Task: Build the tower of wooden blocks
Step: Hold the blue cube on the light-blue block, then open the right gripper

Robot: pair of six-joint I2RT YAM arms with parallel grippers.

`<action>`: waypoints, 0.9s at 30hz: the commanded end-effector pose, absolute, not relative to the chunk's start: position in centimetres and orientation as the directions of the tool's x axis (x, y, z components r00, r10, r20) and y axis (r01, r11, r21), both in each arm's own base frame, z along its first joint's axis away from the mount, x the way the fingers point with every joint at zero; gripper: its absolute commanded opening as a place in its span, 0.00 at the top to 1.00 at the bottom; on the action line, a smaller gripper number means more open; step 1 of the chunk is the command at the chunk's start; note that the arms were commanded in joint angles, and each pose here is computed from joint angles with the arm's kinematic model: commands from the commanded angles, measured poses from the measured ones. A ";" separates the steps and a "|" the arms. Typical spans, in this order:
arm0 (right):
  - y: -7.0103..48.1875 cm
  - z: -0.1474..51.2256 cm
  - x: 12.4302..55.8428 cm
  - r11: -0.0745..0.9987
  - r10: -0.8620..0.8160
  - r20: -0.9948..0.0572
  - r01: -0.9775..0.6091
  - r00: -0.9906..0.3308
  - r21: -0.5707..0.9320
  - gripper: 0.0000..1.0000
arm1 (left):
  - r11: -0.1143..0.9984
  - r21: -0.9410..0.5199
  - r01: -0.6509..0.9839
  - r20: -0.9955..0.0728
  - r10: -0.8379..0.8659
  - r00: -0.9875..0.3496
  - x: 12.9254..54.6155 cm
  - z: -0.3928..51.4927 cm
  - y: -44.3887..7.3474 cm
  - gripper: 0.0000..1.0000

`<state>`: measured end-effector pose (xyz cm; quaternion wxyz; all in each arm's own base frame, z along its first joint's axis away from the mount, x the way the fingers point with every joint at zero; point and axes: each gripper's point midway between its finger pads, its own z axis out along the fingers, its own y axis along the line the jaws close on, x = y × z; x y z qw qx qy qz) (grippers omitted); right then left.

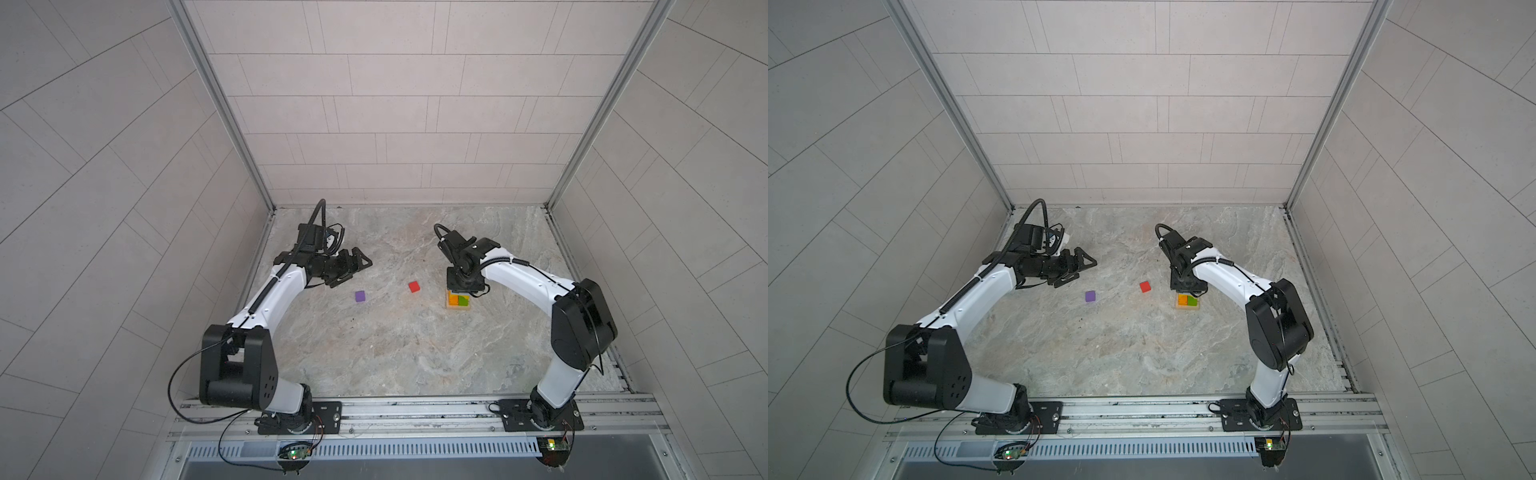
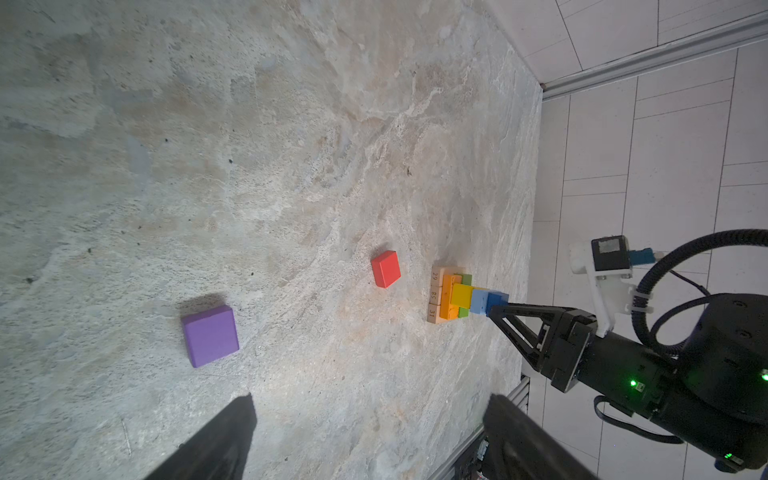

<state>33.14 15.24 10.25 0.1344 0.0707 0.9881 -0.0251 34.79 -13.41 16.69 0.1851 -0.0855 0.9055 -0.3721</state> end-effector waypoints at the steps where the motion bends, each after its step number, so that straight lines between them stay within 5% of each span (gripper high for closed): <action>1: 14.7 10.3 33.2 0.985 0.143 -0.274 0.163 -0.951 -0.051 0.68 | 0.707 -0.708 -0.007 -0.290 -0.300 -0.909 34.8 17.4 -13.2 0.07; 9: 14.8 11.0 33.3 0.987 0.140 -0.293 0.156 -0.946 -0.034 0.53 | 0.706 -0.708 -0.007 -0.290 -0.300 -0.909 34.8 17.4 -13.2 0.07; 27: 16.5 15.8 34.6 0.999 0.033 -0.407 0.014 -0.913 0.049 0.51 | 0.708 -0.706 -0.004 -0.295 -0.299 -0.907 34.9 17.5 -13.1 0.07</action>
